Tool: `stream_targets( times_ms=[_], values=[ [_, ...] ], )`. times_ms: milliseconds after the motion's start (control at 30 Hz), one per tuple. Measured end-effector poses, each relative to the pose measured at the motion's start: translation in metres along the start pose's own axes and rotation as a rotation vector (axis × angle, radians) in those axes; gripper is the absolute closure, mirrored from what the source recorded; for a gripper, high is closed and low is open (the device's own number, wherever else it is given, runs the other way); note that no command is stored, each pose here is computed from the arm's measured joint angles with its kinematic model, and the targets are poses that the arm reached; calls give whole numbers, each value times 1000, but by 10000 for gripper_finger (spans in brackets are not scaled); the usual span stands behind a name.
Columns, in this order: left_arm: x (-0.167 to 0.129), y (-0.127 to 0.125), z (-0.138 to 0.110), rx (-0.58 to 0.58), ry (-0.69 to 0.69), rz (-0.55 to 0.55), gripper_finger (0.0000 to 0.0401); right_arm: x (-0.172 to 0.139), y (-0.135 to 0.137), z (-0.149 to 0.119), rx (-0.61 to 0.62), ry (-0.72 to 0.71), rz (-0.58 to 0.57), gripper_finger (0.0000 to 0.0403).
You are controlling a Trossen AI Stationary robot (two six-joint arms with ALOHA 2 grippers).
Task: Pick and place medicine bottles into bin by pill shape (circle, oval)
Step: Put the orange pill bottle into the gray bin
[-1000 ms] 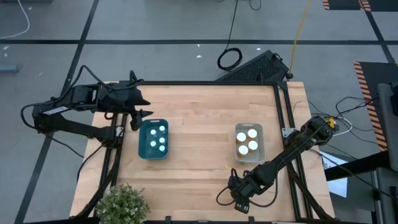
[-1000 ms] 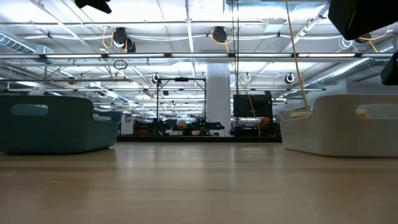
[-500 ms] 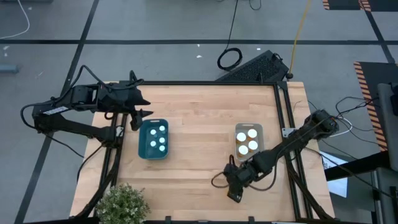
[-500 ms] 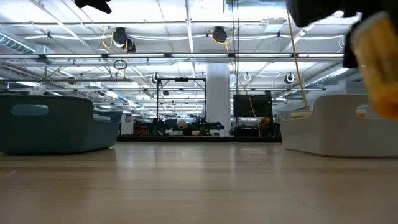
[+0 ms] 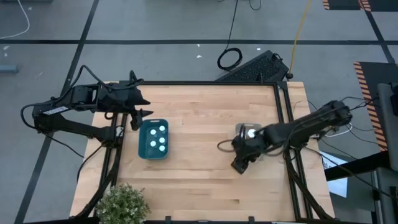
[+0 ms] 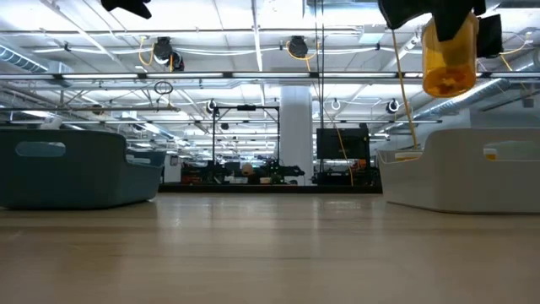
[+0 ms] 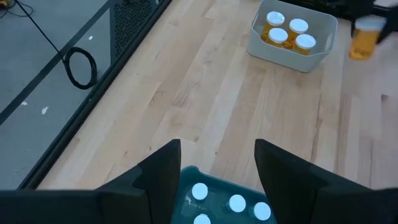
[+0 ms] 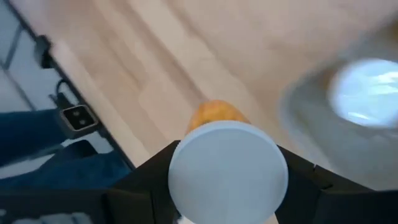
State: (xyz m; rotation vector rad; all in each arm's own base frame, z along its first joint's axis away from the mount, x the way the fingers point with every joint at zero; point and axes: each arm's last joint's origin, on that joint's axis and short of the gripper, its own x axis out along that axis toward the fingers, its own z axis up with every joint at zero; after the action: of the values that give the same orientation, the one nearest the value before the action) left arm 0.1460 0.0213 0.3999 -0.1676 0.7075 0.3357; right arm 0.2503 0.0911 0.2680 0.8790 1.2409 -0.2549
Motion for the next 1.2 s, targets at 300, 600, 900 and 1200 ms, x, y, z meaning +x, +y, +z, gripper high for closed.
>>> stream_targets(
  times_ms=[300,600,900,1200],
  values=[
    [0,0,0,-19,0,1,192,-53,-44,-16,92,43,-148,202],
    [0,1,0,-34,-5,20,192,-55,-56,-20,108,-4,-220,207],
    [0,1,0,-36,-5,20,192,-20,-69,-21,127,34,-193,207],
    [0,1,0,-37,-5,21,192,-2,-81,-22,135,39,-207,205]
  ],
)
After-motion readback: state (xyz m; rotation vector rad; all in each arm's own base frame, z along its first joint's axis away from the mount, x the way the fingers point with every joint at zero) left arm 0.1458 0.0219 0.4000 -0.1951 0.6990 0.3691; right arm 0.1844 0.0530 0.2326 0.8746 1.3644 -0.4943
